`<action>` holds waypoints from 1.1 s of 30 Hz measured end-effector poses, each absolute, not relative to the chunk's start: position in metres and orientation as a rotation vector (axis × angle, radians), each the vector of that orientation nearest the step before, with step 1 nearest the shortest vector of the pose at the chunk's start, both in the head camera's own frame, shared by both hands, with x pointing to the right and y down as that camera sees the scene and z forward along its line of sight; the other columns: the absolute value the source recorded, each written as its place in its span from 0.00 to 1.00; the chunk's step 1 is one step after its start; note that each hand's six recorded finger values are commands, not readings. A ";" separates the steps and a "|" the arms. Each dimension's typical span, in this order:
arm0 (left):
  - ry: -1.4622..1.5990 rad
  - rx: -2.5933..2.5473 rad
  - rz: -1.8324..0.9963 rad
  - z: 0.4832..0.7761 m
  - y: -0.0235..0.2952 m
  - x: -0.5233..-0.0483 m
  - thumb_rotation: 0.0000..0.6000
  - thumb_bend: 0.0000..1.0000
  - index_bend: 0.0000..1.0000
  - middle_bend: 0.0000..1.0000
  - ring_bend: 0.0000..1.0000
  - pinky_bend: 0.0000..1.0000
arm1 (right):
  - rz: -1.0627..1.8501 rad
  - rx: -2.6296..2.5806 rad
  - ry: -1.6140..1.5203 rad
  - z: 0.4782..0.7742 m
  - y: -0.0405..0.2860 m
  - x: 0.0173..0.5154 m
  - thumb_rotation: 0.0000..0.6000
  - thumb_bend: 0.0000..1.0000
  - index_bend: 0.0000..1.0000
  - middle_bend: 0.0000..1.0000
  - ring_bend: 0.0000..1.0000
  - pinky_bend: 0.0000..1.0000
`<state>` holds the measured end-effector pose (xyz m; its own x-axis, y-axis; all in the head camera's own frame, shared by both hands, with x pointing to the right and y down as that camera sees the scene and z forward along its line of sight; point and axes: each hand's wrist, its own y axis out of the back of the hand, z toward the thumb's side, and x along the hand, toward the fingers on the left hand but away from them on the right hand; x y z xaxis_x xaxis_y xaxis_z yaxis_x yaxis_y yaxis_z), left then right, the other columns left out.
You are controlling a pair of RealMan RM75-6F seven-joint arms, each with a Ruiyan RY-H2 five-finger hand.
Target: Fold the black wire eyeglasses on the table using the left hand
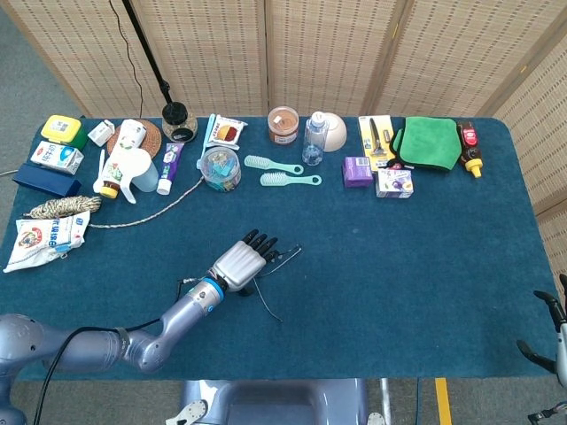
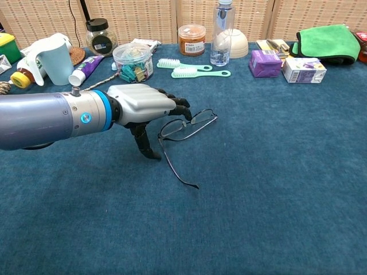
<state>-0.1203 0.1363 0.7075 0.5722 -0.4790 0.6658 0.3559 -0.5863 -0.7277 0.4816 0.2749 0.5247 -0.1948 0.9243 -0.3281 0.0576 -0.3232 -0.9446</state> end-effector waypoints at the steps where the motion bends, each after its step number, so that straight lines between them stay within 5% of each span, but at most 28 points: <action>1: 0.098 -1.881 -1.138 0.708 0.137 -0.120 0.81 0.20 0.20 0.00 0.00 0.00 | 1.600 -1.370 -1.202 0.525 0.275 0.482 1.00 0.00 0.24 0.02 0.05 0.07; 33: 0.071 -1.844 -1.125 0.702 0.139 -0.135 0.81 0.24 0.44 0.00 0.00 0.00 | 1.588 -1.385 -1.203 0.524 0.274 0.479 1.00 0.00 0.25 0.02 0.05 0.07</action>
